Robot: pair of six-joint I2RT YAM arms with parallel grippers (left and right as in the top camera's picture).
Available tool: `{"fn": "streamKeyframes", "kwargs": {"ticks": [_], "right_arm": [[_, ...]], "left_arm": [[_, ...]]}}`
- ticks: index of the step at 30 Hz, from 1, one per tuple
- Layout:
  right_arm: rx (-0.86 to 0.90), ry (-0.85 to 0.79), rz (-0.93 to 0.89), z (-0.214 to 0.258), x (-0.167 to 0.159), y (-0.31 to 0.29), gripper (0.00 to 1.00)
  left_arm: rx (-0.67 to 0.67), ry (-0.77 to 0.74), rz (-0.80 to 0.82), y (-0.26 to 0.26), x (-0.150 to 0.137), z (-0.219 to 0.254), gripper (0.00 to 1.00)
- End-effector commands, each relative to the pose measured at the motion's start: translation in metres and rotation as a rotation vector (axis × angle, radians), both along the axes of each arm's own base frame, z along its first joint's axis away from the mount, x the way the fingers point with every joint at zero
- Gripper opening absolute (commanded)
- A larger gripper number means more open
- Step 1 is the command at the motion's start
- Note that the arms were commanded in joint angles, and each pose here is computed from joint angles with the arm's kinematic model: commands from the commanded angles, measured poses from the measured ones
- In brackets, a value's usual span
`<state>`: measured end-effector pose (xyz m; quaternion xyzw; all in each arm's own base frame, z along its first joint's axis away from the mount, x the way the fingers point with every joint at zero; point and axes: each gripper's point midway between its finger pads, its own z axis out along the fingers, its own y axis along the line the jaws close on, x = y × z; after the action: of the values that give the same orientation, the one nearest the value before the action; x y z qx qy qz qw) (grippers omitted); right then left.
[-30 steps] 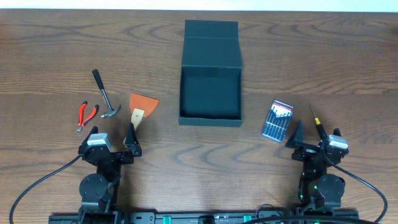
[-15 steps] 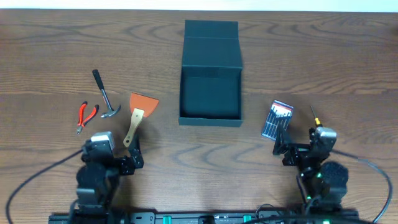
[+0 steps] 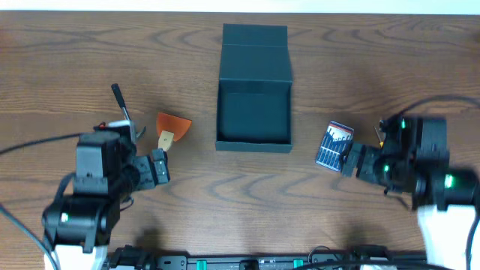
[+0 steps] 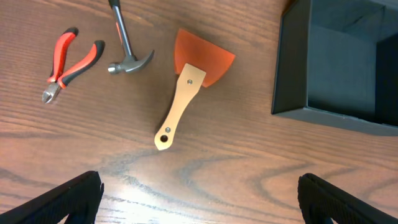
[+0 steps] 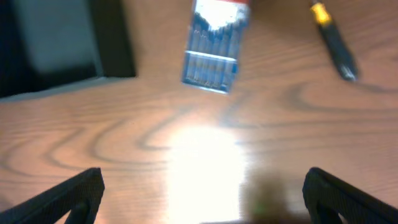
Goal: Pack container
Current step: 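Move the right gripper over the clear screwdriver set case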
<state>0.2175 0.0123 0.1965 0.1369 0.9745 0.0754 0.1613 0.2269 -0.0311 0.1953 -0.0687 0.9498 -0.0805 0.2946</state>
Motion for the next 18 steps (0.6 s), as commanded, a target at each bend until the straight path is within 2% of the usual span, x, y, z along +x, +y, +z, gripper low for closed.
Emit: {"fn": "streamKeyframes", "kwargs": {"ticks": [1, 6, 12, 18], "right_arm": [[-0.086, 0.023, 0.042, 0.014, 0.022, -0.011, 0.99], [-0.037, 0.025, 0.091, 0.015, 0.042, -0.001, 0.99], [-0.151, 0.105, -0.123, 0.001, 0.043, -0.029, 0.99], [-0.142, 0.044, -0.148, -0.007, 0.076, -0.007, 0.99]], "left_arm": [[-0.021, 0.008, 0.007, -0.002, 0.005, 0.008, 0.98], [-0.02, 0.009, 0.008, -0.002, 0.004, 0.007, 0.99], [-0.02, 0.01, 0.007, -0.002, 0.004, 0.007, 0.98], [-0.022, 0.011, 0.011, -0.002, 0.004, 0.007, 0.99]]}}
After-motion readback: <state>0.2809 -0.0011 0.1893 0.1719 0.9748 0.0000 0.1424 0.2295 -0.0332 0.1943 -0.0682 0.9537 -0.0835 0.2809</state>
